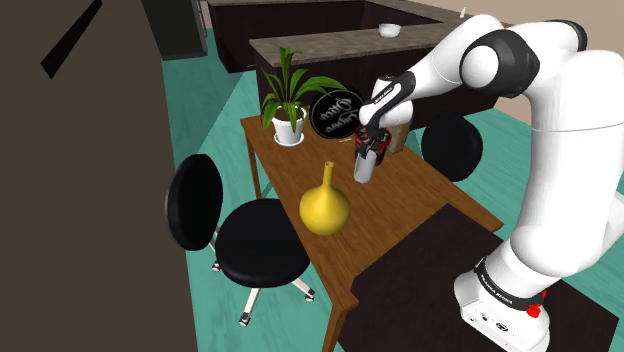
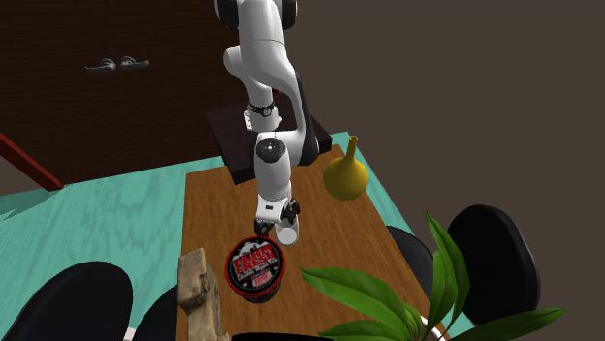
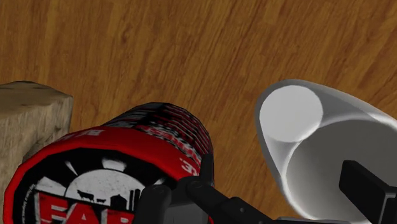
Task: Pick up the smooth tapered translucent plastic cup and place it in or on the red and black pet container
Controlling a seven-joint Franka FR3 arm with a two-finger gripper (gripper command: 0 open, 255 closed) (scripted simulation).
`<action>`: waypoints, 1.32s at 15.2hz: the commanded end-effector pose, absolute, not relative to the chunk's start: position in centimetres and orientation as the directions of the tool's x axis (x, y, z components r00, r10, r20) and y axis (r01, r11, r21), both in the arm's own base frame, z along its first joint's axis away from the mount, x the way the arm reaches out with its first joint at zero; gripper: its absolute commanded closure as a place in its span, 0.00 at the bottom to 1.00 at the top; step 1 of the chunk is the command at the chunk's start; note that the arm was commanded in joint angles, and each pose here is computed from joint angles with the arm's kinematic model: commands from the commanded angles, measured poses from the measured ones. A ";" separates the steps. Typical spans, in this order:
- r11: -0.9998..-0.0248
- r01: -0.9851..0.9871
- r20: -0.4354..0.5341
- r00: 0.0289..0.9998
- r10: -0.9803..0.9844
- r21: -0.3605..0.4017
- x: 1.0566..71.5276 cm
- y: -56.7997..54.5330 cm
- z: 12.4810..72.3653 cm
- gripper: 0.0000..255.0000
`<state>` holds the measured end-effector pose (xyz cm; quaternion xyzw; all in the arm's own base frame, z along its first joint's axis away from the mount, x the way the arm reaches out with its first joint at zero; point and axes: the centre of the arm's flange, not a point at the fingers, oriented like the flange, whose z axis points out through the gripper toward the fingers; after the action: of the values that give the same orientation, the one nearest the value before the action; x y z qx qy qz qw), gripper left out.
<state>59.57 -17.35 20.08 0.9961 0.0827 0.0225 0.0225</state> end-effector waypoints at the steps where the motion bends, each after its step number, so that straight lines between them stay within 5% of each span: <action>1: -0.986 0.162 0.027 0.986 0.163 0.047 59.2 -17.6 18.9 0.00; 4: -0.986 0.162 0.027 0.986 0.163 0.047 59.2 -17.6 18.9 0.00; 5: -0.986 0.162 0.027 0.986 0.163 0.047 59.2 -17.6 19.1 1.00; 20: -0.986 0.162 0.027 0.986 0.163 0.047 59.2 -17.6 22.1 1.00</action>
<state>59.12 -17.60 21.52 0.9963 0.0816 0.0154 0.0222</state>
